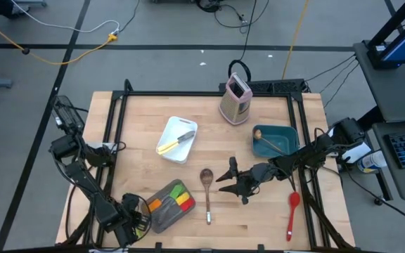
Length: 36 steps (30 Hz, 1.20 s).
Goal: Pick & Place Kitchen Items
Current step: Put the green spoon into the blue bin
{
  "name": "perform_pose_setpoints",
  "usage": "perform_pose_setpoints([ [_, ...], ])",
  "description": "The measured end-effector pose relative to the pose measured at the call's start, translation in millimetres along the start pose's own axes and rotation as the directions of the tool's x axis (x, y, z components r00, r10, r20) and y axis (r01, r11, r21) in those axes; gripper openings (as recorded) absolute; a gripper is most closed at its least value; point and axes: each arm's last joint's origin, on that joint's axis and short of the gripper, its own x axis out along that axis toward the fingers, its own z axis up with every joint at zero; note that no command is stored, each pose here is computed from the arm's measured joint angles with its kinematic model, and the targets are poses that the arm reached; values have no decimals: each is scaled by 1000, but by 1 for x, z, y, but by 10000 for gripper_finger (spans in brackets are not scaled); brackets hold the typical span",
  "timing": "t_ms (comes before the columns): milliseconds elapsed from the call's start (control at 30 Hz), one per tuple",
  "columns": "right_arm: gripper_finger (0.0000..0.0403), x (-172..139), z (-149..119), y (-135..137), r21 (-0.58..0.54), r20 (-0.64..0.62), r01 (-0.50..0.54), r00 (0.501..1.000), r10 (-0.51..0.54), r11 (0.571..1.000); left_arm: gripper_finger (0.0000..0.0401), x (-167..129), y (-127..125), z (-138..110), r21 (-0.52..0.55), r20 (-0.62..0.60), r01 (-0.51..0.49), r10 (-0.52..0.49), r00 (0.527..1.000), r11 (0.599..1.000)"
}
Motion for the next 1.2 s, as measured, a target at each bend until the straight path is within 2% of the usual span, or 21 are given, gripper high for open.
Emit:
perform_pose_setpoints([
  [200, 173, 0, 0, 0, 0, -1, -1, 1000, 1, 1000, 54, 0, 1, 0, -51, -9, -25, 25, 1000, 998],
  [400, 173, 0, 0, 0, 0, 0, 0, 1000, 0, 1000, 18, -9, 3, 1, -107, -51, -28, 22, 998, 994],
  [633, 173, 0, 0, 0, 0, 0, 0, 1000, 0, 1000, 22, -26, 9, 7, -199, -53, -26, 16, 998, 980],
  [933, 173, 0, 0, 0, 0, 0, 0, 1000, 0, 1000, 17, -40, 12, 13, -185, -9, -41, 40, 999, 982],
  [1200, 173, 0, 0, 0, 0, 0, 0, 1000, 0, 1000, 17, -70, 12, 14, -182, 76, -121, 137, 988, 976],
])
